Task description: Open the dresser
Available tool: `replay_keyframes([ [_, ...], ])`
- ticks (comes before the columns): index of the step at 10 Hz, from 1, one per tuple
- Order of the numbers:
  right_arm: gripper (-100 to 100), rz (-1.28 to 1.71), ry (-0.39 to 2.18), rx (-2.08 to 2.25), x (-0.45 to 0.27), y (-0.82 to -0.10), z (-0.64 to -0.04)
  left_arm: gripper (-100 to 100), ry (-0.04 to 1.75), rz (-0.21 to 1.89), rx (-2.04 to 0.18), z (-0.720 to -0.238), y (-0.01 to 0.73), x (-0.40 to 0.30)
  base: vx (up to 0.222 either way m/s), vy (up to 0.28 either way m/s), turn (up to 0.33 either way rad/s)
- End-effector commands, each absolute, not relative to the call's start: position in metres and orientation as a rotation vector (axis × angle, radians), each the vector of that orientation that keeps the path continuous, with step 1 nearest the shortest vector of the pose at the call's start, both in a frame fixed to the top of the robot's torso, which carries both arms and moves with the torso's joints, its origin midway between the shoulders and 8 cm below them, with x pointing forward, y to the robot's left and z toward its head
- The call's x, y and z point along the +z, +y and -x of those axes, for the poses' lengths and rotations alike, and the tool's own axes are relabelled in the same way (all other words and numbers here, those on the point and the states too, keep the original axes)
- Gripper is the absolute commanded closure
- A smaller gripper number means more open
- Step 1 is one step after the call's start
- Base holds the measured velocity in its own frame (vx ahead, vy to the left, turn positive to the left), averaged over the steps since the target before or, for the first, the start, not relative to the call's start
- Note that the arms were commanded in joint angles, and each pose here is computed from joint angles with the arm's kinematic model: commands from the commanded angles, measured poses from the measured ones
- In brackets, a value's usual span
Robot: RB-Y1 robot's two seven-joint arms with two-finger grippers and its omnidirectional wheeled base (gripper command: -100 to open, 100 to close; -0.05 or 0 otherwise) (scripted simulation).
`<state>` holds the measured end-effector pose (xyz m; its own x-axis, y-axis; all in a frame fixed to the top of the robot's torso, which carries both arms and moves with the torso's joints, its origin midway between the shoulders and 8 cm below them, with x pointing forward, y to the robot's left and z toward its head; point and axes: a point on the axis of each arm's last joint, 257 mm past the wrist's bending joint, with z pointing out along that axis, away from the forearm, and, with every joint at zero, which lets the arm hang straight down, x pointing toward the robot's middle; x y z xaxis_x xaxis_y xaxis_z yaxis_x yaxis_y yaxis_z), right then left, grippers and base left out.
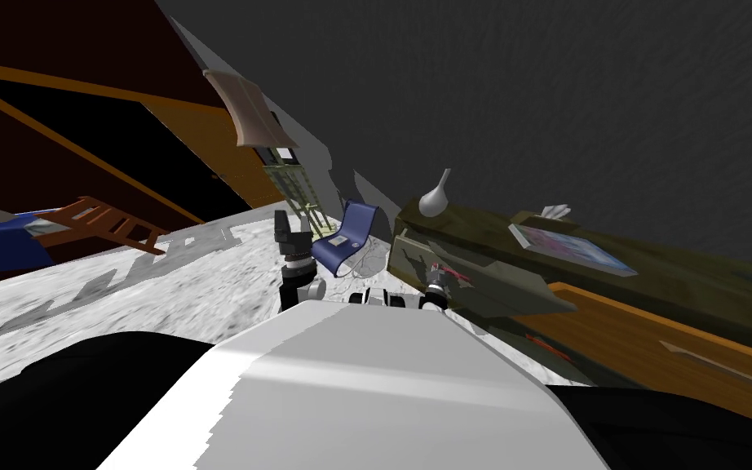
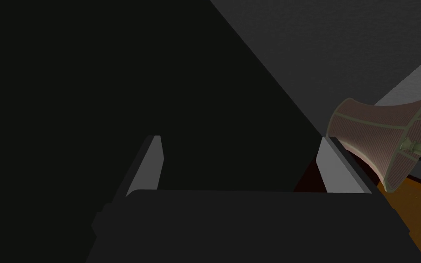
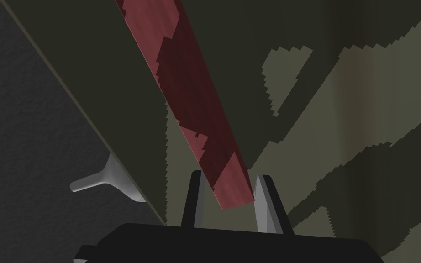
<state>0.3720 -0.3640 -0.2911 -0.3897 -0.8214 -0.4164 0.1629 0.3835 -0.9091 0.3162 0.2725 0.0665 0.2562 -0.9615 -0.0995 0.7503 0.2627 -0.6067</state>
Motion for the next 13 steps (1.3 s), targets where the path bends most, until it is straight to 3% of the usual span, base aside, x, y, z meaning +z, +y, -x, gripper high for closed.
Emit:
replay_keyframes([
  [1, 100, 0.577, 1.61, -1.219, -0.284, -0.365, -0.369, 0, 0.508, 0.493, -1.227, -0.316, 0.273, 0.067, -0.196, 0.11, -0.037],
  [3, 100, 0.589, 1.621, -1.203, -0.29, -0.36, -0.37, 0, 0.508, 0.493, -1.227, -0.316, 0.273, 0.066, -0.123, 0.073, -0.012],
  [4, -100, 0.6, 1.628, -1.188, -0.29, -0.356, -0.367, 0, 0.508, 0.493, -1.227, -0.316, 0.273, 0.066, -0.001, 0.015, -0.047],
  [13, -100, 0.647, 1.598, -1.137, -0.247, -0.34, -0.359, 0, 0.508, 0.493, -1.226, -0.316, 0.273, 0.066, 0.038, 0.009, -0.076],
])
